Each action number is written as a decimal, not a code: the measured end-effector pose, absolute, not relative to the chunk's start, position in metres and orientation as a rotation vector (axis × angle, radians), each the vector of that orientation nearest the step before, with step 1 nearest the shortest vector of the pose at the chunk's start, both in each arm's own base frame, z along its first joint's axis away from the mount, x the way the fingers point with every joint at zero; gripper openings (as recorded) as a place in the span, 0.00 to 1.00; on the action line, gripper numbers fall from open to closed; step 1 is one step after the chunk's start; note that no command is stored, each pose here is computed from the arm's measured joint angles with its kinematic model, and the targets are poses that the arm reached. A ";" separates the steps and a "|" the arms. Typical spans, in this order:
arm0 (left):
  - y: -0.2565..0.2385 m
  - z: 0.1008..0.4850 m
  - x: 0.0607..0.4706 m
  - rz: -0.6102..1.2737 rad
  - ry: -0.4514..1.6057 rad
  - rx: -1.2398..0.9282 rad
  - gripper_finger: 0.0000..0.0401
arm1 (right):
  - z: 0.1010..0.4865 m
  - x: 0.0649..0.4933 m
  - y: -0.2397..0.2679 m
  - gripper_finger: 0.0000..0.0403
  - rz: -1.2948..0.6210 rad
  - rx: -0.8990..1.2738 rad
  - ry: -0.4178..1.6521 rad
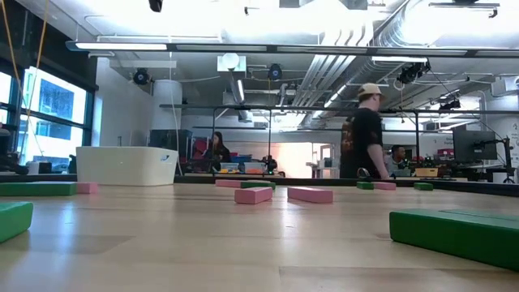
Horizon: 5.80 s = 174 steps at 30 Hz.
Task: Sort blocks
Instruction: Put the green block into the black bin
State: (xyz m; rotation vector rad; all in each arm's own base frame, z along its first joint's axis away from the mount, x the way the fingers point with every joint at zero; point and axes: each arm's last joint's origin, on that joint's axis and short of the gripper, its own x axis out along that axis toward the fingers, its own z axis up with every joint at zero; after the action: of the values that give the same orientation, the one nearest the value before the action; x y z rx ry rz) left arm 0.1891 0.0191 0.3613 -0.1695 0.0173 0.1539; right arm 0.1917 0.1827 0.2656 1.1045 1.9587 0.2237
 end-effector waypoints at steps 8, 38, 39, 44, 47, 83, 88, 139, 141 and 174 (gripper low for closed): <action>0.033 0.362 0.186 0.088 0.024 -0.117 0.50 | 0.309 0.250 0.088 0.40 -0.351 1.073 1.180; 0.059 0.359 0.179 0.230 0.023 -0.298 0.50 | 0.149 0.133 -0.157 0.00 -1.928 1.143 0.534; 0.059 0.359 0.179 0.231 0.021 -0.297 0.50 | 0.147 0.132 -0.158 0.00 -1.924 1.137 0.522; 0.059 0.359 0.180 0.231 0.018 -0.297 0.50 | 0.145 0.133 -0.165 0.00 -1.877 1.111 0.453; 0.059 0.360 0.180 0.231 0.017 -0.297 0.50 | 0.145 0.129 -0.170 0.00 -1.900 1.106 0.436; 0.057 0.349 0.179 0.200 0.128 -0.323 0.50 | 0.136 0.200 -0.059 0.00 -1.390 1.116 0.915; 0.057 0.348 0.179 0.198 0.140 -0.314 0.50 | 0.150 0.230 -0.025 0.00 -1.185 1.229 0.889; 0.054 0.350 0.179 0.107 0.132 -0.436 0.50 | 0.138 0.294 -0.040 0.36 -0.631 0.809 1.558; 0.054 0.350 0.179 0.107 0.132 -0.436 0.50 | 0.138 0.295 -0.038 0.25 -0.593 0.804 1.562; 0.064 0.353 0.206 0.075 0.009 -0.289 0.50 | 0.243 0.151 0.145 0.00 -0.452 1.341 1.775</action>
State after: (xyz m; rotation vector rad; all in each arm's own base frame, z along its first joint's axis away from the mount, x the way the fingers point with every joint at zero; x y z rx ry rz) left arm 0.2064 0.0639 0.3533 -0.2886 0.0087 0.0751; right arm 0.1506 0.1448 0.2433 1.3411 1.7753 -0.4520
